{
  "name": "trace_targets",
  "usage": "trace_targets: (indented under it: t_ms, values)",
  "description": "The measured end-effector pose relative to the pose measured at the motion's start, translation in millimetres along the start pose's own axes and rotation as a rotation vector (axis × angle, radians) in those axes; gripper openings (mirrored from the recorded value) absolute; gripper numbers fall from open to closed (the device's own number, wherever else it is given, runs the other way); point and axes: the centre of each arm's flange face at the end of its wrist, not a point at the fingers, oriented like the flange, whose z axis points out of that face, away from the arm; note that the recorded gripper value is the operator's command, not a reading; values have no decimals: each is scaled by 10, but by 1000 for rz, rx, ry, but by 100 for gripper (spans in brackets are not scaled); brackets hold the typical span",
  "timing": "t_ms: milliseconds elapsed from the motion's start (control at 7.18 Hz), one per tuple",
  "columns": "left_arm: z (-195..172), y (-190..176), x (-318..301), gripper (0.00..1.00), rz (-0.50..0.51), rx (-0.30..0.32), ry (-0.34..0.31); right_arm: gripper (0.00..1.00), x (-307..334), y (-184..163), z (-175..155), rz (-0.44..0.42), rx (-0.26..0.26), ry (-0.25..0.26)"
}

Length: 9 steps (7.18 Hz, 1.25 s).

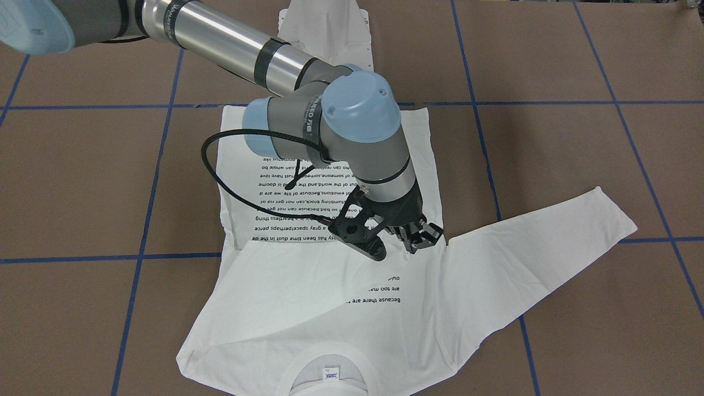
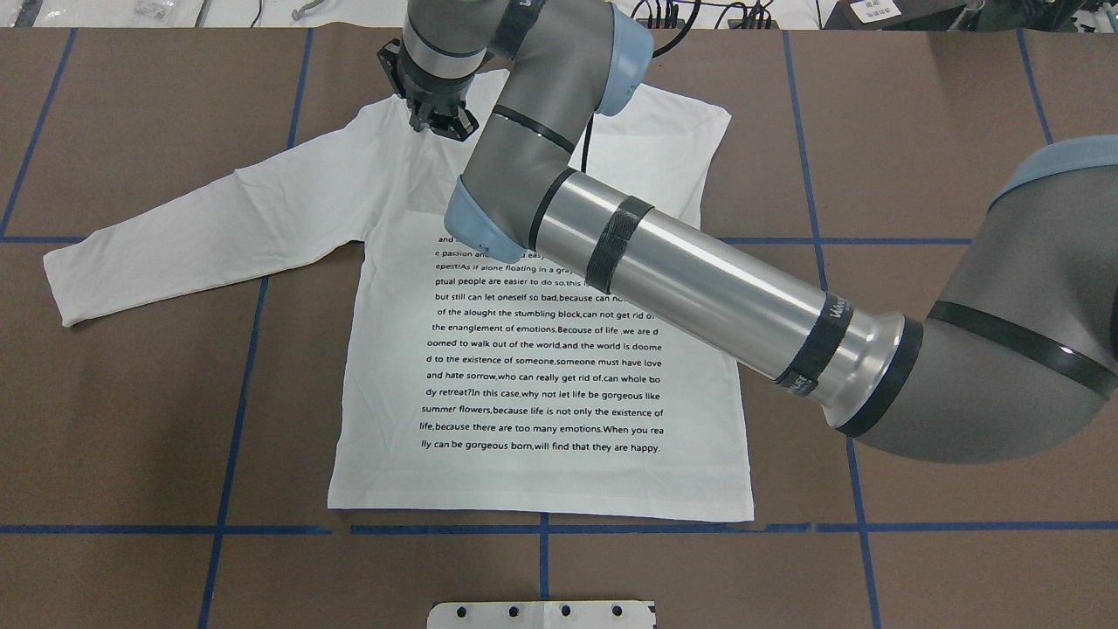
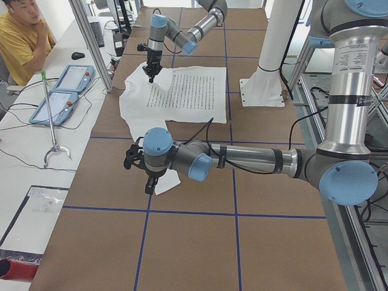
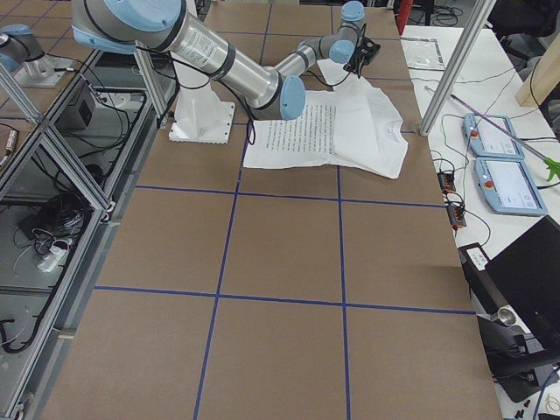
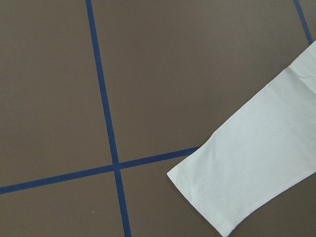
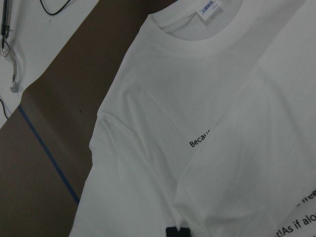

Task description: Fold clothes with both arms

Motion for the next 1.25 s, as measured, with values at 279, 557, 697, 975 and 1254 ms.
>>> trace_targets:
  t_ms: [279, 557, 697, 975, 1254]
  values:
    - [1, -5, 1, 99, -10, -2, 0, 0, 38, 395, 198, -13, 15, -35]
    - [19, -21, 25, 99, -44, -2, 1, 73, 34, 534, 243, -18, 32, -56]
    - [54, -36, 66, 99, -62, -7, 3, 99, 22, 581, 261, -18, 40, -70]
    - [127, -49, 124, 99, -67, -19, 7, 99, -5, 655, 316, 4, 71, -97]
    - [435, -52, 206, 99, -66, -75, 13, 99, -109, 729, 290, 23, 83, -113]
